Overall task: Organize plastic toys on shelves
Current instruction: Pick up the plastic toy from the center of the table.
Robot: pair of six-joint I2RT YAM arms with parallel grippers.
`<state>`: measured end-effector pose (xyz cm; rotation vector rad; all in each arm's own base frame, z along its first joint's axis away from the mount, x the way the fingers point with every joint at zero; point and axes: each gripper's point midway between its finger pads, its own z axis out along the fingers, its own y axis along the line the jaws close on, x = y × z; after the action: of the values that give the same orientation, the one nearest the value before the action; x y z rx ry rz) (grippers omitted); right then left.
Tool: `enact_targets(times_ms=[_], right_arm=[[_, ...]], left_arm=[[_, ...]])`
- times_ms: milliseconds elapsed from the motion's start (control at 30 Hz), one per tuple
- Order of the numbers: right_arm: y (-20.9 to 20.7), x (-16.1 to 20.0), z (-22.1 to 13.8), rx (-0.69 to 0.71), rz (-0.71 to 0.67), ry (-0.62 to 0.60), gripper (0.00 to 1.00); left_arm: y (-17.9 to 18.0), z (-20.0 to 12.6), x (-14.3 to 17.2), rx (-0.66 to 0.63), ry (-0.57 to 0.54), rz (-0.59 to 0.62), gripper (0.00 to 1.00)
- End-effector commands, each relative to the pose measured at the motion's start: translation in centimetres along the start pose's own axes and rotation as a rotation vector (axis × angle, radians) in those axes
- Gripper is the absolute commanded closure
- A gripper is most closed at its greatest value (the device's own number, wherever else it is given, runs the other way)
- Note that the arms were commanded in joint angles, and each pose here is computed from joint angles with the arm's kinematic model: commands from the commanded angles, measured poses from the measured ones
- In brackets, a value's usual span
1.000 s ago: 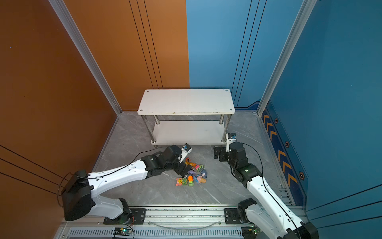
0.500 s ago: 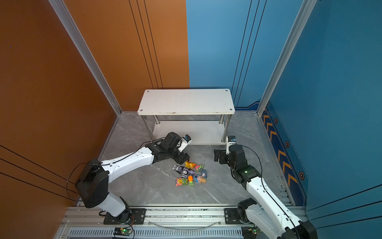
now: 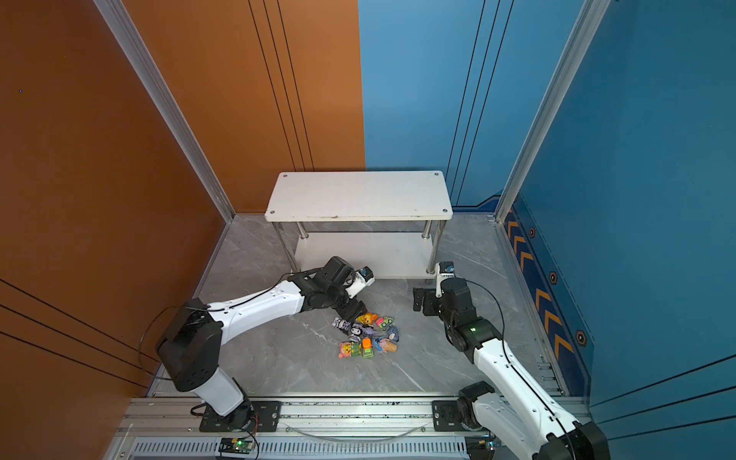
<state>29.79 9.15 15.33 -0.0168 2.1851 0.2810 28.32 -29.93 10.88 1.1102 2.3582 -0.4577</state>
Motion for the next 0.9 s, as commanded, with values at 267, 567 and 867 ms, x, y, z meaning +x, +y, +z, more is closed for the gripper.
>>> enact_targets(times_ms=[267,567,867], right_arm=[[0.6,0.5,1.3,-0.023,-0.015,0.051,0.01],[0.5,0.7,1.3,-0.021,-0.007,0.067,0.01],[-0.1,0.9,0.9,-0.003,0.005,0.052,0.01]], left_arm=[[0.9,-3.6,7.6,-0.141,0.193,0.279,0.18],[3.2,-3.4,7.3,-0.086,0.231,0.432,0.09],[2.8,-1.4,6.4,-0.049,0.276,0.591,0.09]])
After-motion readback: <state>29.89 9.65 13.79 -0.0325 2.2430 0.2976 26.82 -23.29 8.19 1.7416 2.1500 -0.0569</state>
